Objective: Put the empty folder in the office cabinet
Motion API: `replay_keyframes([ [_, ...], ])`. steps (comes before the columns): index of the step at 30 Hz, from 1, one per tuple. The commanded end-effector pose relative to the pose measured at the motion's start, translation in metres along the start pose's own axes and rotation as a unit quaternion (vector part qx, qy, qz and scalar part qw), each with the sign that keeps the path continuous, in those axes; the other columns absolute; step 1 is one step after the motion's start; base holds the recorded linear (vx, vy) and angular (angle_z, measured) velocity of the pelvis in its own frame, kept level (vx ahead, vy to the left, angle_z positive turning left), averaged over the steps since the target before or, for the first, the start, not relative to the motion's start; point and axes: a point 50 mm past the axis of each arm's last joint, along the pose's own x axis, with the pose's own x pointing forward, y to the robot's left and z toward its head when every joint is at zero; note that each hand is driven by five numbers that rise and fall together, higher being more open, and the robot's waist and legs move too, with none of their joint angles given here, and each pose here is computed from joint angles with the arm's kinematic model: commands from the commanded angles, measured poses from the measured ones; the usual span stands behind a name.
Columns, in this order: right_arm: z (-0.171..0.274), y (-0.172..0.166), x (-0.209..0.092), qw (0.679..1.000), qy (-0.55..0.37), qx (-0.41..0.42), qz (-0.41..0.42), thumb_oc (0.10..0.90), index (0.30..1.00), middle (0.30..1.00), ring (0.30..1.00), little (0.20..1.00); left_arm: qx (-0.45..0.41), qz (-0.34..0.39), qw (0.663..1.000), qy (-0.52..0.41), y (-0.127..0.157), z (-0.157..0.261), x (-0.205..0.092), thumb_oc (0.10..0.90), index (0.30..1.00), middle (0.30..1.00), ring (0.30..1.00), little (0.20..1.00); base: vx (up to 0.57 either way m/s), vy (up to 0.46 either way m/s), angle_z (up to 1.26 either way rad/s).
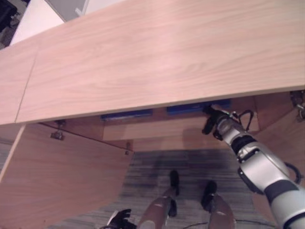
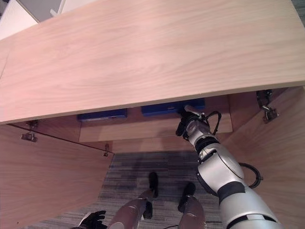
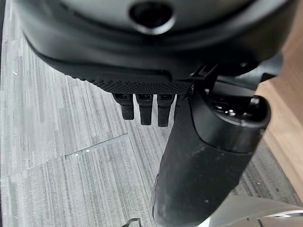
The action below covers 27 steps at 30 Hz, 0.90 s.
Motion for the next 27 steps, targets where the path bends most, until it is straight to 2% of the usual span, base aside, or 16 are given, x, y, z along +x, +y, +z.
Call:
replay_keyframes([
  [1, 0.05, -0.102, -0.012, 0.982, -0.076, 0.037, -0.168, 0.8, 0.9, 0.9, 0.9, 0.9, -0.028, 0.068, 0.997, -0.007, 0.029, 0.008, 0.002, 0.8, 0.9, 0.9, 0.9, 0.9, -0.07, -0.024, 0.03],
  [2, 0.07, -0.115, -0.019, 0.974, -0.103, 0.006, -0.202, 0.8, 0.9, 0.9, 0.9, 0.9, -0.043, 0.081, 0.996, -0.018, 0.031, 0.015, 0.003, 0.8, 0.9, 0.9, 0.9, 0.9, -0.07, -0.018, 0.07],
  [4, 0.09, -0.118, -0.024, 0.961, -0.128, -0.083, -0.229, 0.8, 0.9, 0.9, 0.9, 0.9, -0.051, 0.094, 0.994, -0.035, 0.034, 0.029, 0.006, 0.8, 0.9, 0.9, 0.9, 0.9, -0.04, -0.013, 0.05],
  [5, 0.094, -0.119, -0.026, 0.959, -0.134, -0.094, -0.233, 0.8, 0.9, 0.9, 0.9, 0.9, -0.048, 0.096, 0.993, -0.04, 0.035, 0.032, 0.006, 0.8, 0.9, 0.9, 0.9, 0.9, 0.0, 0.0, 0.0],
  [12, 0.108, -0.12, -0.03, 0.949, -0.155, -0.079, -0.264, 0.8, 0.9, 0.9, 0.9, 0.9, -0.039, 0.104, 0.992, -0.051, 0.034, 0.043, 0.008, 0.8, 0.9, 0.9, 0.9, 0.9, -0.01, -0.01, -0.02],
  [17, 0.117, -0.135, -0.038, 0.936, -0.17, -0.049, -0.305, 0.8, 0.9, 0.9, 0.9, 0.9, -0.033, 0.111, 0.991, -0.061, 0.033, 0.05, 0.008, 0.8, 0.9, 0.9, 0.9, 0.9, -0.01, -0.005, 0.04],
  [18, 0.131, -0.14, -0.045, 0.924, -0.194, -0.049, -0.326, 0.8, 0.9, 0.9, 0.9, 0.9, -0.031, 0.117, 0.99, -0.067, 0.035, 0.053, 0.008, 0.8, 0.9, 0.9, 0.9, 0.9, -0.01, 0.007, -0.04],
  [23, 0.147, -0.145, -0.054, 0.907, -0.222, -0.067, -0.352, 0.8, 0.9, 0.9, 0.9, 0.9, -0.032, 0.125, 0.989, -0.077, 0.039, 0.061, 0.009, 0.8, 0.9, 0.9, 0.9, 0.9, 0.0, 0.008, -0.02],
  [27, 0.171, -0.158, -0.073, 0.864, -0.26, -0.137, -0.409, 0.8, 0.9, 0.9, 0.9, 0.9, -0.032, 0.138, 0.985, -0.095, 0.045, 0.074, 0.009, 0.8, 0.9, 0.9, 0.9, 0.9, 0.0, 0.025, -0.09],
])
